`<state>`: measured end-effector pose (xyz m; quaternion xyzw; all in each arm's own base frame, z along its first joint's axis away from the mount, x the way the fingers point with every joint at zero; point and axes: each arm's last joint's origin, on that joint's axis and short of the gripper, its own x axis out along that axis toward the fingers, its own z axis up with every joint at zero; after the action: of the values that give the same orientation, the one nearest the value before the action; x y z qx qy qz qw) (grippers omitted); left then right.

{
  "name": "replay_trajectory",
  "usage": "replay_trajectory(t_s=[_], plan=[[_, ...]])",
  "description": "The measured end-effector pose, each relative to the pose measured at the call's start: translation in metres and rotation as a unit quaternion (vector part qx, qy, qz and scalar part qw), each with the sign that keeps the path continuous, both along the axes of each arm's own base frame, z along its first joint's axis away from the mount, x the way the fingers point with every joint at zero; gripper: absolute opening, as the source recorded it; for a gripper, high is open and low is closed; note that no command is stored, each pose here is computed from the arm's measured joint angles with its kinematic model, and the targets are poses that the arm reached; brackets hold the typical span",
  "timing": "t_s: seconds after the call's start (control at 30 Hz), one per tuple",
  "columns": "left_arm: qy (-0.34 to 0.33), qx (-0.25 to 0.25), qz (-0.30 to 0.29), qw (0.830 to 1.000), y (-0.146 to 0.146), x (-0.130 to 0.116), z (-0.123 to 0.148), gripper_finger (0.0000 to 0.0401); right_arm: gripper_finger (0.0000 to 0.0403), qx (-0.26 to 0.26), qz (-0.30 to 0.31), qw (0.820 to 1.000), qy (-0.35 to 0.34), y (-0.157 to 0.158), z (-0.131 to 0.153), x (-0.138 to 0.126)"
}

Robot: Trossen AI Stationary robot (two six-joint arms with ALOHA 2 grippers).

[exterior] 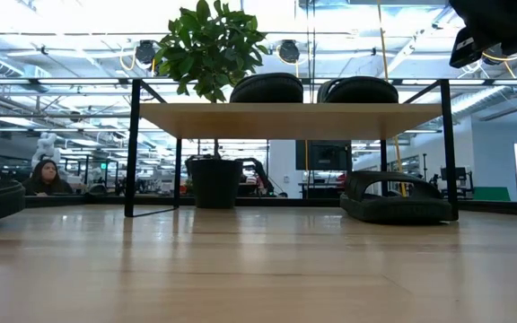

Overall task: Pick and place slides into the shelf
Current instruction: Put the black slide under the shelf

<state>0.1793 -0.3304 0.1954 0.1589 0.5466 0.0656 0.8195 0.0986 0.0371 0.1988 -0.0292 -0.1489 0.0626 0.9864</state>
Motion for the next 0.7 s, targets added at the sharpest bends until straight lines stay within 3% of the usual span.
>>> replay_trajectory(t_s=[0.2, 0.37, 0.53, 0.7], plan=[[0.052, 0.093, 0.057, 0.993, -0.019, 0.009, 0.002, 0.0, 0.0, 0.015, 0.003, 1.0, -0.011, 0.0, 0.002, -0.001], [0.034, 0.055, 0.065, 0.996, -0.035, 0.016, 0.01, 0.0, 0.0, 0.015, 0.003, 1.0, -0.012, 0.0, 0.003, -0.001], [-0.009, 0.088, 0.051, 0.995, -0.036, 0.013, 0.003, 0.0, 0.0, -0.003, -0.003, 1.0, -0.016, 0.0, 0.003, -0.001], [0.025, 0.112, 0.032, 0.993, -0.031, 0.012, -0.007, 0.0, 0.0, 0.008, 0.001, 1.0, -0.015, 0.0, 0.003, -0.001]])
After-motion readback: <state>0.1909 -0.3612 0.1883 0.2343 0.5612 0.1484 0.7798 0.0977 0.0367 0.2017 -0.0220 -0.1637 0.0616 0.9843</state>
